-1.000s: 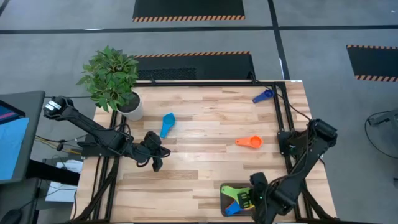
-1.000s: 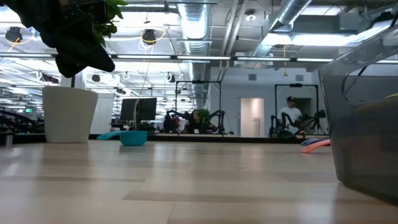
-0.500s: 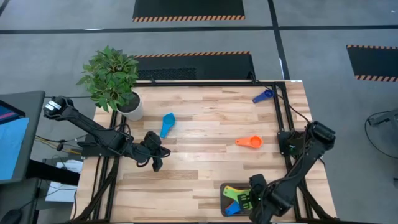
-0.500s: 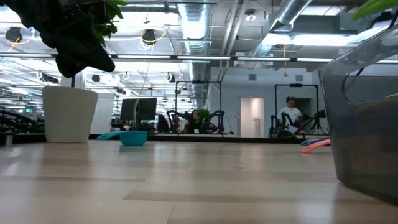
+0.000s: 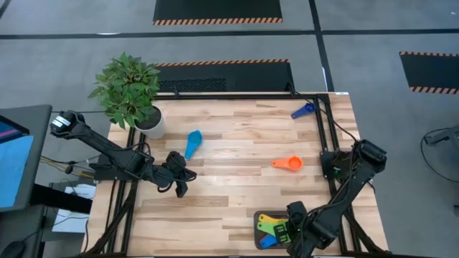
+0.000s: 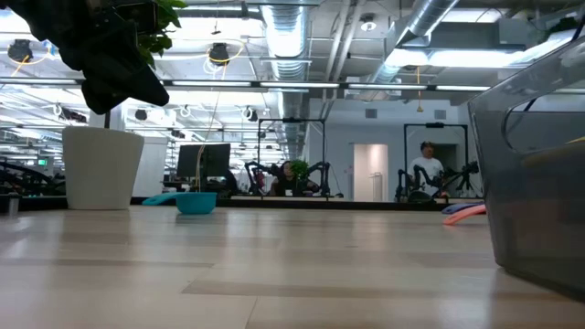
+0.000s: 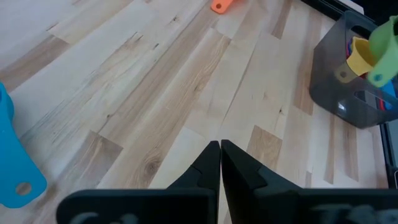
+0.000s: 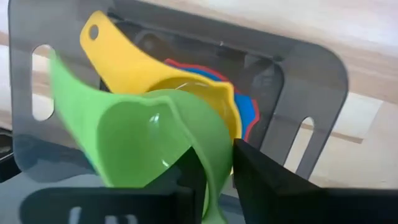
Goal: Nest measuring cups in basket
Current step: Stack the green measuring cup on top of the yellow measuring cup in the black bin, then stack the light blue measuring cup on top of the green measuring cup in the black bin
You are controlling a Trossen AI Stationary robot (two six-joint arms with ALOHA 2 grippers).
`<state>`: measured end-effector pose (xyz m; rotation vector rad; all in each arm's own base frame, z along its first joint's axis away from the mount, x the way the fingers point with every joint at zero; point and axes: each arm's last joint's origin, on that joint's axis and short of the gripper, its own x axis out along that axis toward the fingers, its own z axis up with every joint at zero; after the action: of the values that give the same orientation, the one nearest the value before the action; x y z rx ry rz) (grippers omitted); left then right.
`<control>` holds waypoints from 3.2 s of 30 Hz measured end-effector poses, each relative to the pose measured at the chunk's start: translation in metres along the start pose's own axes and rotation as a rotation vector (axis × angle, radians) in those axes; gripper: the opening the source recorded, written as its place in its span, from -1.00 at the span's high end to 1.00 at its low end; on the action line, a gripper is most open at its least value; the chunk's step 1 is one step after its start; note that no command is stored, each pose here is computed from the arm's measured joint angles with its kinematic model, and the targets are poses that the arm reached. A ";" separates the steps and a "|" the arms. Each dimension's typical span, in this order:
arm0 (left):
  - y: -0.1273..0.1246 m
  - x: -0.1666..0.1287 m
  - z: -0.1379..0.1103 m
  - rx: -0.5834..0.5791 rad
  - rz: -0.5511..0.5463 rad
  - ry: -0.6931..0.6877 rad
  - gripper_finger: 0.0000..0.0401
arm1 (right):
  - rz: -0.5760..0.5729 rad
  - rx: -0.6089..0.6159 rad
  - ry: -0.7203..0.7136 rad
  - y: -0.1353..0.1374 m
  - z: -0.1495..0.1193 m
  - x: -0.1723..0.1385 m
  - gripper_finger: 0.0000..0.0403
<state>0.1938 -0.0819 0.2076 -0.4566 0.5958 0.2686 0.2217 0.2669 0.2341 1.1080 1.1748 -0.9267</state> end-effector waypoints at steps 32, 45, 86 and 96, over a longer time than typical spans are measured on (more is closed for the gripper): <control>-0.001 0.000 -0.001 -0.027 -0.020 0.022 1.00 | 0.115 -0.289 -0.286 0.042 0.060 -0.023 0.53; 0.000 0.000 0.000 -0.093 -0.003 0.003 1.00 | -0.013 -0.604 -0.402 0.070 0.159 -0.080 0.65; -0.034 0.117 0.133 -0.062 0.570 0.310 0.74 | -0.158 -0.436 -0.606 -0.119 0.202 -0.060 0.65; -0.042 0.131 0.137 -0.007 0.692 0.442 0.56 | -0.183 -0.461 -0.611 -0.115 0.204 -0.056 0.65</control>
<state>0.3794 -0.0367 0.2444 -0.3017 1.1812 0.8410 0.1476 0.0422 0.2766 0.3091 0.9140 -0.9755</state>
